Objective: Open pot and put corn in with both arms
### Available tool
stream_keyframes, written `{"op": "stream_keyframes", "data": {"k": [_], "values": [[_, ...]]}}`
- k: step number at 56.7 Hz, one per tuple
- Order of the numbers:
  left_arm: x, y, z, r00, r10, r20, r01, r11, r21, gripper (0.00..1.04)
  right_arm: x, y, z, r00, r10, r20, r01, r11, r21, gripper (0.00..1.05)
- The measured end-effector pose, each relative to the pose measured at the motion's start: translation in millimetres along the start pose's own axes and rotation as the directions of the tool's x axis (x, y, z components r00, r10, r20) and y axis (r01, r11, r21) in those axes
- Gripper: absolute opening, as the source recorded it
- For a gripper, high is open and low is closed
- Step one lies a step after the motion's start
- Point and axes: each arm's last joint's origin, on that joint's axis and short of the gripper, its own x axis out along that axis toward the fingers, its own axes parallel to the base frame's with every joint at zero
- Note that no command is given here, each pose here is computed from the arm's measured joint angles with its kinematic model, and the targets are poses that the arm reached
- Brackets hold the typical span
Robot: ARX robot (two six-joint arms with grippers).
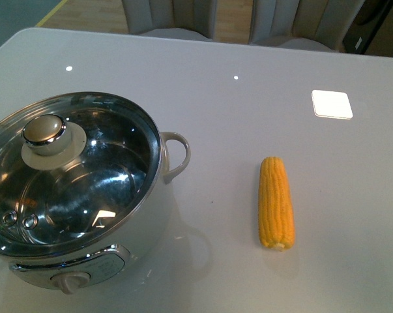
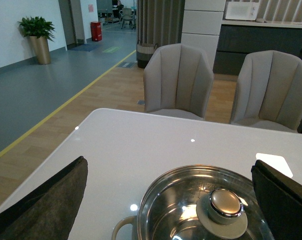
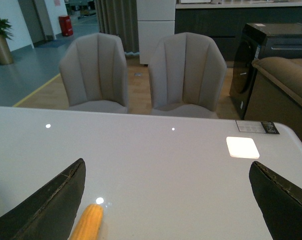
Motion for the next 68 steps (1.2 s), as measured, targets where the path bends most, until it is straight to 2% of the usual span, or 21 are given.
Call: {"op": "stream_keyframes", "data": {"k": [40, 41, 43, 46, 50, 62, 68], "values": [[0.0, 0.0, 0.0, 1.0, 0.0, 0.0, 0.0, 1.0, 0.0, 0.98, 0.0, 0.0, 0.0, 1.0, 0.0, 0.0, 0.0, 1.0, 0.0, 0.96], [0.0, -0.1, 0.0, 1.0, -0.006, -0.002, 0.006, 1.0, -0.002, 0.98, 0.0, 0.0, 0.0, 1.0, 0.0, 0.0, 0.0, 1.0, 0.0, 0.96], [0.2, -0.1, -1.3, 0.992, -0.099, -0.074, 0.097, 0.995, -0.039, 0.98, 0.0, 0.0, 0.0, 1.0, -0.001, 0.0, 0.001, 1.0, 0.0, 0.96], [1.5, 2.4, -7.5, 0.933, -0.272, -0.236, 0.234, 0.956, -0.179, 0.98, 0.0, 0.1, 0.0, 1.0, 0.002, 0.0, -0.002, 1.0, 0.0, 0.96], [3.4, 1.8, -10.9, 0.887, -0.378, -0.264, 0.317, 0.916, -0.248, 0.98, 0.0, 0.1, 0.0, 1.0, 0.002, 0.0, -0.002, 1.0, 0.0, 0.96], [28.5, 2.2, -6.4, 0.893, -0.37, -0.256, 0.315, 0.921, -0.229, 0.98, 0.0, 0.0, 0.0, 1.0, 0.0, 0.0, 0.0, 1.0, 0.0, 0.96], [59.5, 4.9, -5.3, 0.912, -0.339, -0.232, 0.295, 0.933, -0.207, 0.98, 0.0, 0.0, 0.0, 1.0, 0.001, 0.0, -0.001, 1.0, 0.0, 0.96]]}}
